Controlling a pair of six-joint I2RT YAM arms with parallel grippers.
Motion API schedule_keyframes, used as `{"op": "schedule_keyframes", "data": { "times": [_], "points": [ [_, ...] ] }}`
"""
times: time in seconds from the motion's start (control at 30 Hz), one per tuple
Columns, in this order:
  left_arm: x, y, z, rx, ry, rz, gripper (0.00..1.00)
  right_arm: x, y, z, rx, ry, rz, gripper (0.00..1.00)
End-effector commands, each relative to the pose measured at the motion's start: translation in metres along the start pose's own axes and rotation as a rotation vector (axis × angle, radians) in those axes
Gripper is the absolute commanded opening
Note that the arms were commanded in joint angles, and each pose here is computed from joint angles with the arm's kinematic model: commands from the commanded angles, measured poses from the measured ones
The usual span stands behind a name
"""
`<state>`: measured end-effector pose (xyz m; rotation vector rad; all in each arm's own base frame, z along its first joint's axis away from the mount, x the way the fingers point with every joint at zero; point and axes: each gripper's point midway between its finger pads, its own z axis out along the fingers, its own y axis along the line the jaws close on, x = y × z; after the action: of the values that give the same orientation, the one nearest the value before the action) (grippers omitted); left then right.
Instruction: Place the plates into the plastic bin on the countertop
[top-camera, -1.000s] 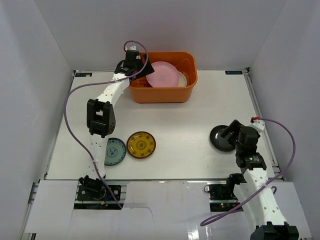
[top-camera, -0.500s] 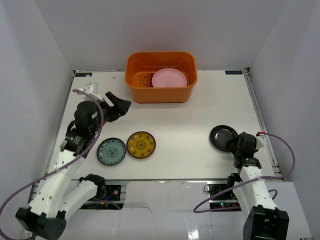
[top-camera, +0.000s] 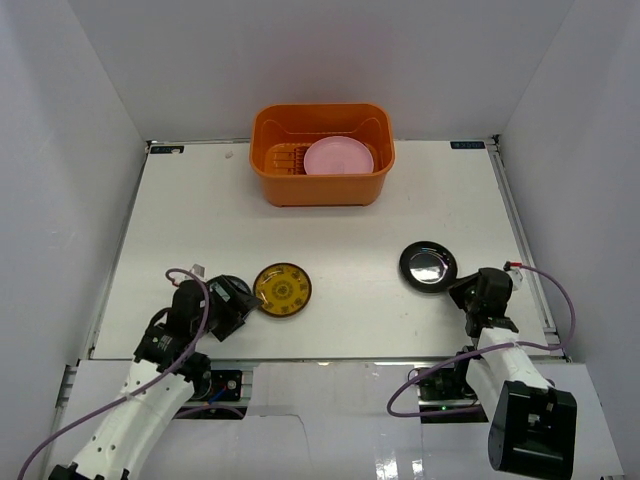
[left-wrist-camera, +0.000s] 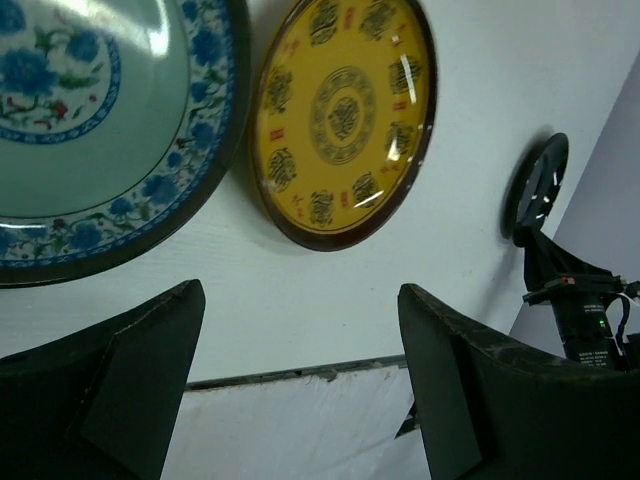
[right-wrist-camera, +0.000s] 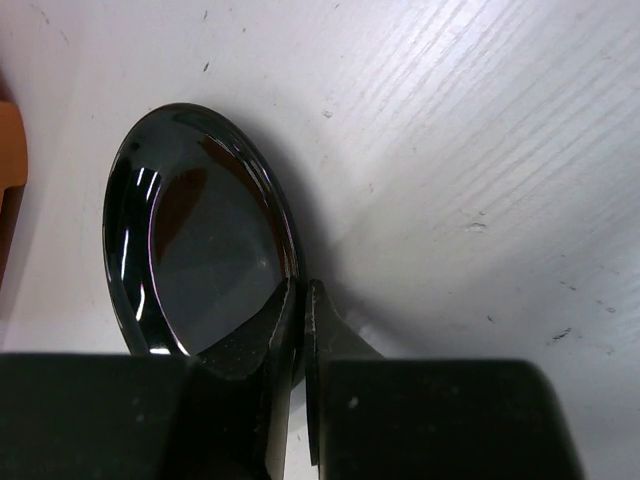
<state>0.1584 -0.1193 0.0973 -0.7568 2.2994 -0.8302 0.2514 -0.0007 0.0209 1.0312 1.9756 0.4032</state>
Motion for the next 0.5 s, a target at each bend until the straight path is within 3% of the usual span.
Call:
{"op": "schedule_keyframes", "data": {
  "times": [0.0,0.37,0.47],
  "points": [
    [0.020,0.013,0.013,-0.024,0.079,-0.119,0.89,0.008,0.010,-0.001,-0.060,0.054,-0.039,0.08],
    [0.046,0.016,0.052,-0.142,0.060,-0.047,0.88,0.008,0.027,-0.005,-0.145,0.071,-0.095,0.08],
    [0.052,0.013,0.059,-0.183,0.008,0.002,0.81,0.005,0.029,-0.007,-0.148,0.065,-0.116,0.08]
  ]
}}
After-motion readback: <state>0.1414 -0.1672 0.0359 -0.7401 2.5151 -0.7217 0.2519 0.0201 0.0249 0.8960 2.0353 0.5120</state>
